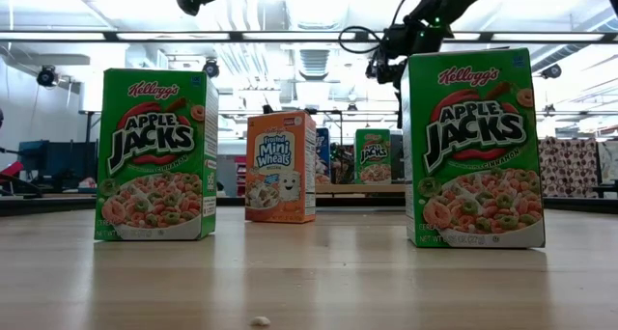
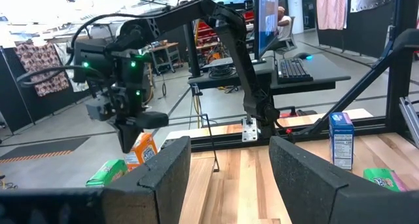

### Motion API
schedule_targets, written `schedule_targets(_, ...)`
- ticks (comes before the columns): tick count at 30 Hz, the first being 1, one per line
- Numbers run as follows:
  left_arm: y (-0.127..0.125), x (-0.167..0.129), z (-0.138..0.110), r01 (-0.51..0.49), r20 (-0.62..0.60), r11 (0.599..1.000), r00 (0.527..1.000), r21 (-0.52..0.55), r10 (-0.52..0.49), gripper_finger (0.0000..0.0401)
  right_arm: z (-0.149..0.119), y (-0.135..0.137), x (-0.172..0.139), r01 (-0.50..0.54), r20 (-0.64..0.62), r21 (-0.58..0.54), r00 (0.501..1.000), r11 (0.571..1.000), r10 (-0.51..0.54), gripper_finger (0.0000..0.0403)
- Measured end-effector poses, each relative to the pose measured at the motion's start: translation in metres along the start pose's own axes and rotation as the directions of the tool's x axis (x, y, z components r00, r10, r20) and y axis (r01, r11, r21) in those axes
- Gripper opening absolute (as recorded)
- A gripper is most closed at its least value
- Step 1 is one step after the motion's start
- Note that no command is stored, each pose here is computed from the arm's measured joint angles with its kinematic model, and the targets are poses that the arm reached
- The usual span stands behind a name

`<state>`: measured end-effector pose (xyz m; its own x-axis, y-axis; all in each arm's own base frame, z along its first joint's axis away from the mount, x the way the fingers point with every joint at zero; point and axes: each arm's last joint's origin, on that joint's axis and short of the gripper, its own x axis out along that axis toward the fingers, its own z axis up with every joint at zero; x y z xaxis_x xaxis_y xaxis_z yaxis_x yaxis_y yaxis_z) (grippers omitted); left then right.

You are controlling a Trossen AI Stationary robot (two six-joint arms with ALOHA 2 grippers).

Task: Stack cereal on shelf
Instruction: Put the bottom right orange cereal box on the shelf

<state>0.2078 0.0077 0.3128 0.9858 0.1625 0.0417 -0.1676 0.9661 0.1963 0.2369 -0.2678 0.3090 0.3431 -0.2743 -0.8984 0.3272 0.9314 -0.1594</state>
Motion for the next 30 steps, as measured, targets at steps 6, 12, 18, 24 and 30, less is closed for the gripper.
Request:
schedule_targets(6,0.0000,0.0000,0.0000,0.000,0.000,1.000,1.000,0.000,0.000,0.0191,-0.0055,0.0008,0.0074,0.031,-0.049,-0.002,0.998,1.000,-0.031,0.0013)
schedule_targets(12,-0.0001,0.0000,0.0000,0.000,0.000,1.000,1.000,0.000,0.000,0.0191,-0.0063,0.0008,0.0075,0.037,-0.060,-0.010,0.997,0.999,-0.038,0.0013)
schedule_targets(18,-0.0001,0.0000,0.0000,0.000,0.000,1.000,1.000,0.000,0.000,0.0191,-0.0066,0.0032,0.0075,0.018,-0.068,-0.017,0.998,1.000,-0.019,0.0013)
schedule_targets(24,-0.0001,0.0000,0.0000,0.000,0.000,1.000,1.000,0.000,0.000,0.0191,-0.0086,0.0046,0.0072,0.005,-0.088,-0.019,0.996,1.000,-0.006,0.0013)
schedule_targets(30,0.0000,0.0000,0.0000,0.000,0.000,1.000,1.000,0.000,0.000,0.0191,-0.0039,0.0025,-0.0011,0.026,-0.057,0.016,0.998,1.000,-0.025,0.0013)
